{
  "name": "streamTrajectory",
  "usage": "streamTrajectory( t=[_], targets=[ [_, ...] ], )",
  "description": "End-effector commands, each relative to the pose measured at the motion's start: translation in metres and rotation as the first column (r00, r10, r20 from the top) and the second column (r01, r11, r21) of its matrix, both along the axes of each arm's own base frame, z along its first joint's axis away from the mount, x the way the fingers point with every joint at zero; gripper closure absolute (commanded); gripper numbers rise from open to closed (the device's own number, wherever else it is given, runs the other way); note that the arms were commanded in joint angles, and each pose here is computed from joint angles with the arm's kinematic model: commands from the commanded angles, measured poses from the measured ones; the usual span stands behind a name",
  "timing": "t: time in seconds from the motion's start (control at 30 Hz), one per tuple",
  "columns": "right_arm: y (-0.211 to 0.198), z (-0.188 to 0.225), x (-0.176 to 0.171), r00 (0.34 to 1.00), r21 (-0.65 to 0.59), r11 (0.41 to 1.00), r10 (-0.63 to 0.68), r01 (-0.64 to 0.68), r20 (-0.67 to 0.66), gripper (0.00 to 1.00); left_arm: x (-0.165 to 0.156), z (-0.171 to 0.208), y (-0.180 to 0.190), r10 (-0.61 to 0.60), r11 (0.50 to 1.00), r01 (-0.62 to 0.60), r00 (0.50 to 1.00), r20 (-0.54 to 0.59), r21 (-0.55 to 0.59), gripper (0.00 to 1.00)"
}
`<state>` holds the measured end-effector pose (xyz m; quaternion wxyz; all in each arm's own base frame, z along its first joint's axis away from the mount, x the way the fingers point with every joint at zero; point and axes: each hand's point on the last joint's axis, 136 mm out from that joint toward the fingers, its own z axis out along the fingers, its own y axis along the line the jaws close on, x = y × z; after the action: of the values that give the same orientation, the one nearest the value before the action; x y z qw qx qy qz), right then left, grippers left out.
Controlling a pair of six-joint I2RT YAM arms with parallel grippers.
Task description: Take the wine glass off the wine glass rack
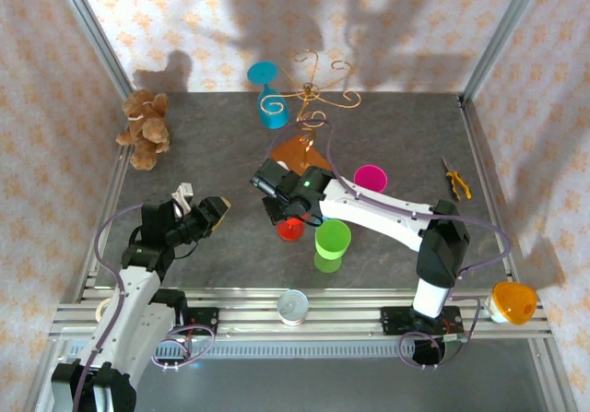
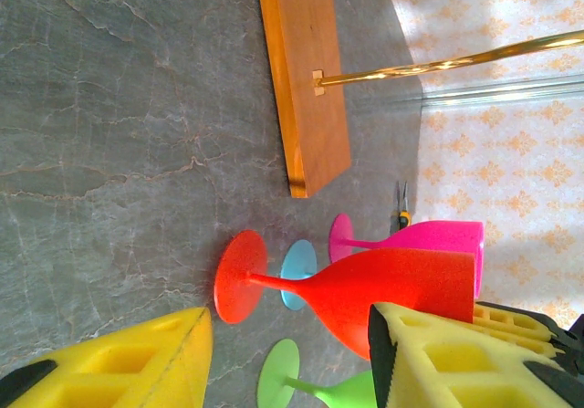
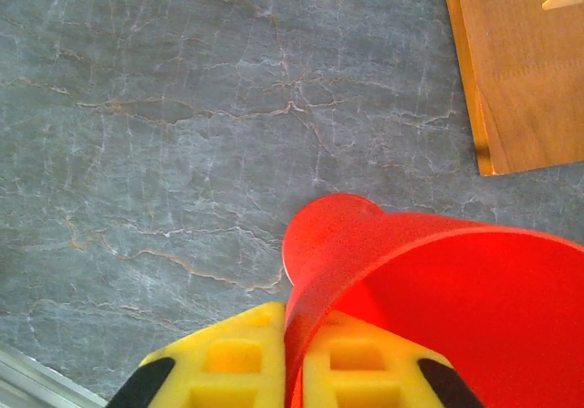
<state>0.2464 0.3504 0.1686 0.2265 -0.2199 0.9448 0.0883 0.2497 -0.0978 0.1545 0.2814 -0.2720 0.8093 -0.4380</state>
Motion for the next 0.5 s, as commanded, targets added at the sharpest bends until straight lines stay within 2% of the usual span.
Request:
streamTrajectory(
  t=[0.0, 0.47],
  targets=[
    [-0.003, -0.007, -0.002, 1.000, -0.028, 1.000, -0.013, 0.013, -0.004, 0.88, 0.005, 0.010, 0.004, 0.007, 1.000, -0.008, 0.999, 0.040, 0.030, 0.51],
    [0.004, 0.000, -0.001, 1.000, -0.021, 1.000, -0.002, 0.002, 0.006, 0.74, 0.005, 0.010, 0.004, 0.007, 1.000, -0.008, 0.999, 0.043, 0.025, 0.51]
  ],
)
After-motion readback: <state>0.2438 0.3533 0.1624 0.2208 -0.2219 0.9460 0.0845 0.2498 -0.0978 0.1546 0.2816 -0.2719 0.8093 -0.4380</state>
